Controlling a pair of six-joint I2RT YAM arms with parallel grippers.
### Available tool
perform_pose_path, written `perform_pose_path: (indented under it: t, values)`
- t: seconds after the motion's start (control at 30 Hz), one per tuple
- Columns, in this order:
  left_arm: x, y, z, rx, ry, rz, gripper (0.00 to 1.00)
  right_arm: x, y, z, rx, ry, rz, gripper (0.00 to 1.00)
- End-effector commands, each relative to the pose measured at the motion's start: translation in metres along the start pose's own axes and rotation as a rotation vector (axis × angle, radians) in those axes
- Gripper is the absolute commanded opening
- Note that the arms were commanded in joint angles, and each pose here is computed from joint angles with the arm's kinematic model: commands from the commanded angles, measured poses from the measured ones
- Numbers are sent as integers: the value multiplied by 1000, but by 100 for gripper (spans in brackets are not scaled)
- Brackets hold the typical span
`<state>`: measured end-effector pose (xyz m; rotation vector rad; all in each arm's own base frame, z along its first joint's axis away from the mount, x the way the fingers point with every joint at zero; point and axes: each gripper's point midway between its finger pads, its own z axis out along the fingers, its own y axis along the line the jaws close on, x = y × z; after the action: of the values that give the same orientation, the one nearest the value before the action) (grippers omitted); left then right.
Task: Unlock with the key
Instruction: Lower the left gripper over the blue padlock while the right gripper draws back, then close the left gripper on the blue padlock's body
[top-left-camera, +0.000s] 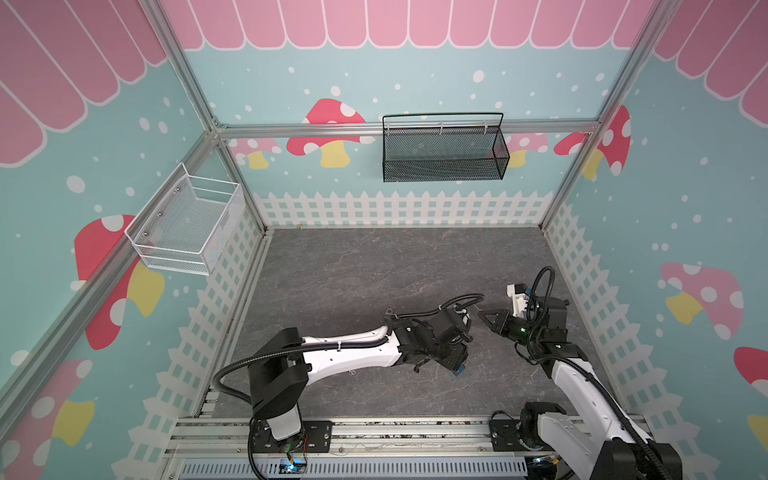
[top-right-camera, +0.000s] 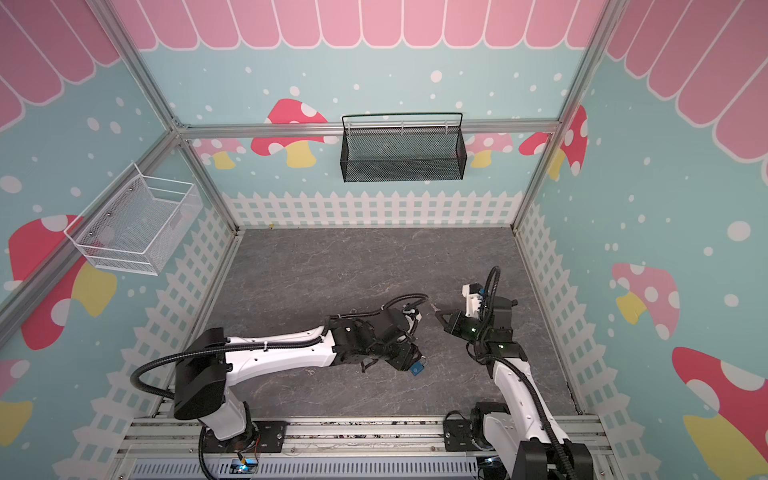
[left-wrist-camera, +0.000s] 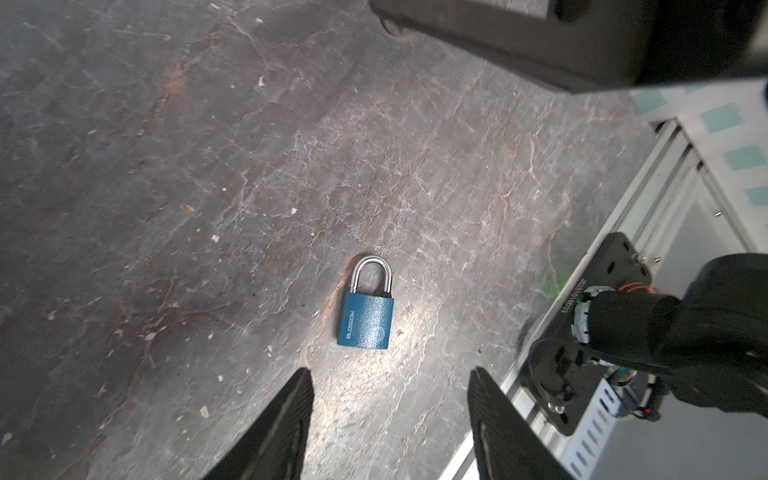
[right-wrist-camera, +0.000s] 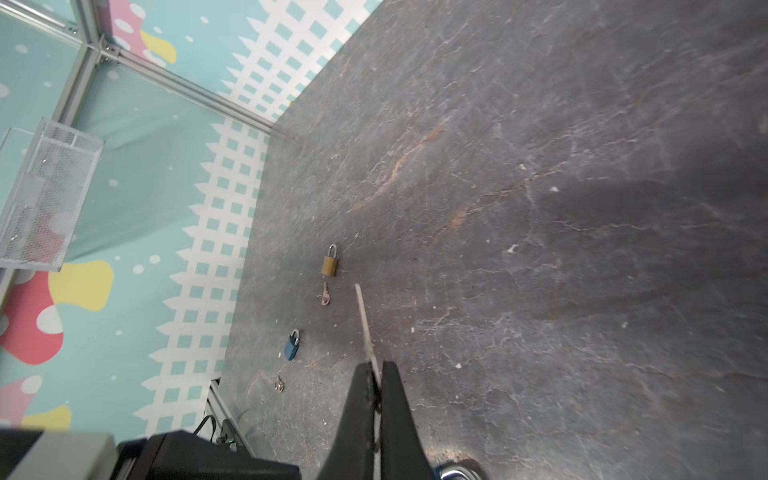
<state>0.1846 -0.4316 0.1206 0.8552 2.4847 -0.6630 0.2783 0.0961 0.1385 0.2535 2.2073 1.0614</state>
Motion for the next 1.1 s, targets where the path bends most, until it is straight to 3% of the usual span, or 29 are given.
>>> perform_pose_path:
  t: [0.0, 0.33, 1.07]
  values:
    - [17, 11, 17, -103, 106, 83, 60, 6, -16, 2, 35, 15, 54, 0]
    - [39, 11, 56, -145, 221, 137, 60, 3, -38, -5, 86, -24, 78, 0]
    - [51, 26, 92, -232, 306, 225, 56, -1, -48, -8, 154, -25, 75, 0]
